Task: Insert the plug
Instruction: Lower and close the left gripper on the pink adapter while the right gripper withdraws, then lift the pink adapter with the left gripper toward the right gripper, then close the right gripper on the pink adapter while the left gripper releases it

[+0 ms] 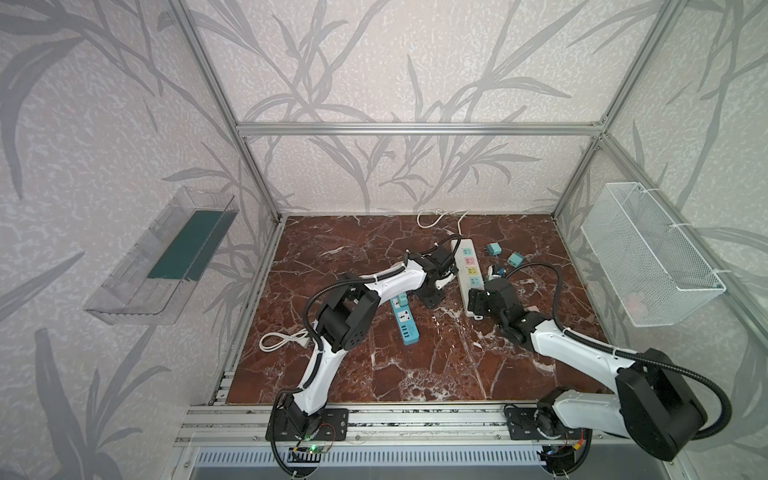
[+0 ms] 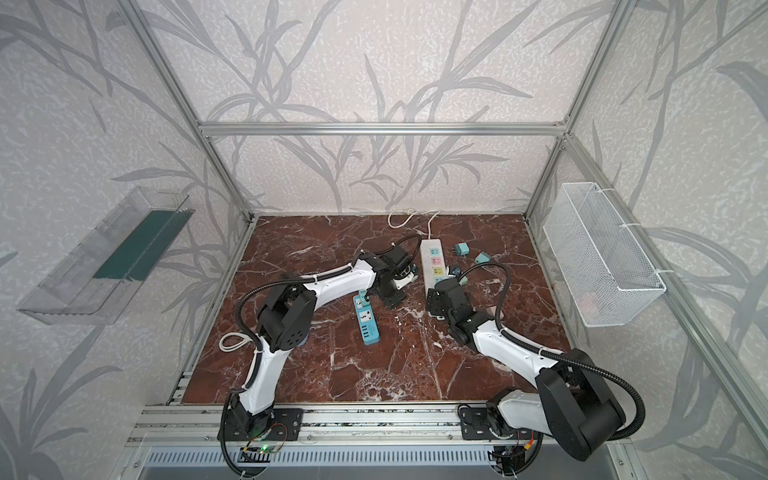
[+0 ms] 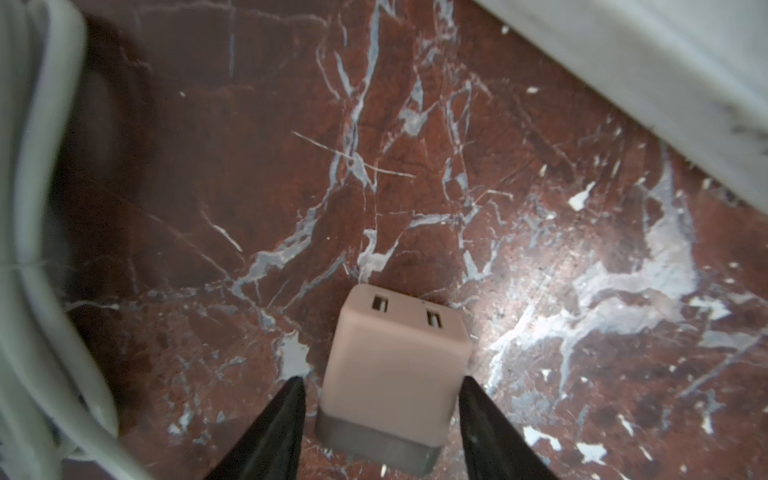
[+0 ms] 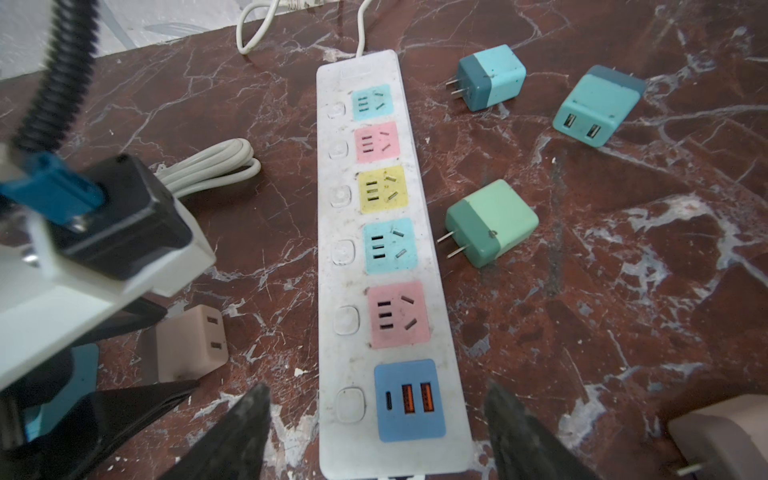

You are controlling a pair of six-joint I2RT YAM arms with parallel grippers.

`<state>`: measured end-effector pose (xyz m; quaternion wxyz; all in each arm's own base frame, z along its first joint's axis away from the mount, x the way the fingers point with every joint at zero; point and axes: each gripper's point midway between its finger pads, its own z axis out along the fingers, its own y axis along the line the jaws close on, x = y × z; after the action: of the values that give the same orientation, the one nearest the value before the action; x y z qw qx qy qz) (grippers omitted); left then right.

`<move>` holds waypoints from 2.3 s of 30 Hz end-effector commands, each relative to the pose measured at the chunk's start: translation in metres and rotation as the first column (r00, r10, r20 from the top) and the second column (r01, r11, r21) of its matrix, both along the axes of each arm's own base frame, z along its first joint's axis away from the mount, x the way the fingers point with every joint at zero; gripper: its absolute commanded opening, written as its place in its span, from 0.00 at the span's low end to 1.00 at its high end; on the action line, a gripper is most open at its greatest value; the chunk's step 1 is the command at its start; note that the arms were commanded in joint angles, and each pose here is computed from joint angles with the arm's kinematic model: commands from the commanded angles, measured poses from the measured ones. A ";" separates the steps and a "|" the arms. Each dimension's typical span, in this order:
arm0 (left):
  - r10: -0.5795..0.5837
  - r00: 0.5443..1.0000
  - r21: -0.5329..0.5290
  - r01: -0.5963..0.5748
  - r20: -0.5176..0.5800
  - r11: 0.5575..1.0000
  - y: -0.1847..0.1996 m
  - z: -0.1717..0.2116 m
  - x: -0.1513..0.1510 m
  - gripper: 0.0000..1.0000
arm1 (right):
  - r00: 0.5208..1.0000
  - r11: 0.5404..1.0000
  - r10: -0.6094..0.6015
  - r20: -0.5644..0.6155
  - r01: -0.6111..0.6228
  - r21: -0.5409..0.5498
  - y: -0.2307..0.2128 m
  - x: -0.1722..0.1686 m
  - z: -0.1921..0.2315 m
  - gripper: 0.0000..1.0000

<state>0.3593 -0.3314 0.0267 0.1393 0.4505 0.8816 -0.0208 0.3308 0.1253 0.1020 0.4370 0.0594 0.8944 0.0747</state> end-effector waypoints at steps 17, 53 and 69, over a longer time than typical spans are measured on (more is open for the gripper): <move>0.095 0.988 -0.205 -0.069 0.120 0.976 -0.014 0.077 0.006 0.04 | 0.995 1.000 0.009 0.103 -0.010 0.008 -0.005 -0.002 0.029 0.79; -0.031 0.702 -0.298 0.342 0.712 0.891 0.035 0.146 -0.051 0.00 | 0.805 0.743 0.496 0.325 -0.587 0.321 0.115 -0.038 0.088 0.60; -0.088 0.743 -0.323 0.390 0.663 0.862 0.015 0.142 -0.069 0.00 | 0.681 0.507 0.661 0.316 -0.715 0.480 0.163 -0.054 0.087 0.54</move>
<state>0.2934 -0.3059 0.1539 0.5101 0.4929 0.7013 -0.0708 0.2795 0.2756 0.1648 0.3707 -0.1563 0.7877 0.4666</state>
